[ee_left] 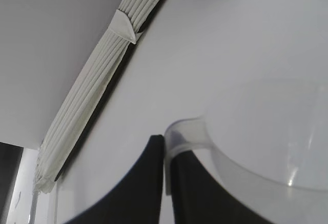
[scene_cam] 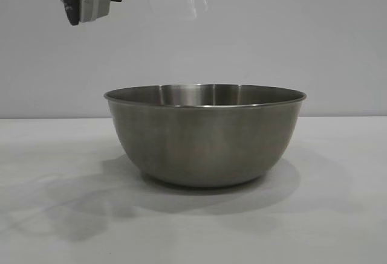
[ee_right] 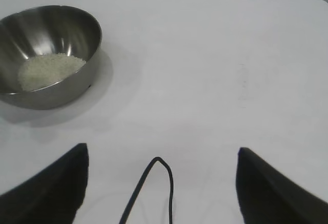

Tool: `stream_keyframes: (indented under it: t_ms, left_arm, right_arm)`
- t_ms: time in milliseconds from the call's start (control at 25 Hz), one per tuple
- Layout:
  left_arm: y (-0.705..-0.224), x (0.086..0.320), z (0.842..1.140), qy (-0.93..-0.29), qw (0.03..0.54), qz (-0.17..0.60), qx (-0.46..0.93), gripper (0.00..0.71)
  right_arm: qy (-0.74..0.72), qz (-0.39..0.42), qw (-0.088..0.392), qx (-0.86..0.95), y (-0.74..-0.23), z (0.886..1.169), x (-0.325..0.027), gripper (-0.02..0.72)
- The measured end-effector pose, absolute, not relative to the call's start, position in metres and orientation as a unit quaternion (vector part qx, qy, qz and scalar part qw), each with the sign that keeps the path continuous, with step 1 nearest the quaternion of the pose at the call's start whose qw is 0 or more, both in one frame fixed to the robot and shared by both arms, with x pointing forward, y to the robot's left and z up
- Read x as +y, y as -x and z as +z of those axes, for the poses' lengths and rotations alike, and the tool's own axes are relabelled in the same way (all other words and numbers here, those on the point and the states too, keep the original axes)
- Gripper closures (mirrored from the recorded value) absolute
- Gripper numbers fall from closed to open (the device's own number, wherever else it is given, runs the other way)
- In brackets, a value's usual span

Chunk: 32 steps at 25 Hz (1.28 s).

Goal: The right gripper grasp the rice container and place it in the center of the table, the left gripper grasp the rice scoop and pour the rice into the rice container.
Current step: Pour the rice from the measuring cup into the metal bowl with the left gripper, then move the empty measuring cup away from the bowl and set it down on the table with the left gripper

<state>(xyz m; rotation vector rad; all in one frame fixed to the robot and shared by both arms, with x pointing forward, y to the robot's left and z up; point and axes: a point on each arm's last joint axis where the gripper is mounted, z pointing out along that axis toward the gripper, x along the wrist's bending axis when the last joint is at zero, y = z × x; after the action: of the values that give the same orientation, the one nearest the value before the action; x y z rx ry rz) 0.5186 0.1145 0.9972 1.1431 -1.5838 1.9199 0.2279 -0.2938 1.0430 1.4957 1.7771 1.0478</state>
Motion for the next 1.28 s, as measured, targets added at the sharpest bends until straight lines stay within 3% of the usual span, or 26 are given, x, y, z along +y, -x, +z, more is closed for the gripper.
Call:
stream_keyframes:
  t_ms: [200, 400, 640, 920, 1280]
  left_arm:
    - [-0.521, 0.115, 0.999, -0.52, 0.333, 0.641, -0.456, 0.71]
    - [-0.537, 0.124, 1.008, -0.606, 0.439, 0.62, -0.237, 0.71]
    - [-0.562, 0.154, 1.017, -0.599, 0.518, 0.604, 0.092, 0.71]
    - [-0.561, 0.197, 0.991, -0.515, 0.523, 0.554, 0.392, 0.71]
    - [-0.528, 0.221, 0.945, -0.513, 0.483, 0.498, 0.505, 0.71]
  right_arm:
    - [-0.561, 0.393, 0.292, 0.667, -0.228, 1.043, -0.294, 0.193]
    - [-0.561, 0.393, 0.292, 0.667, -0.228, 1.043, -0.294, 0.193]
    - [-0.561, 0.393, 0.292, 0.667, -0.228, 1.043, -0.294, 0.193]
    - [-0.561, 0.393, 0.292, 0.667, -0.228, 1.043, -0.294, 0.193]
    - [-0.561, 0.393, 0.292, 0.667, -0.228, 1.043, -0.294, 0.193]
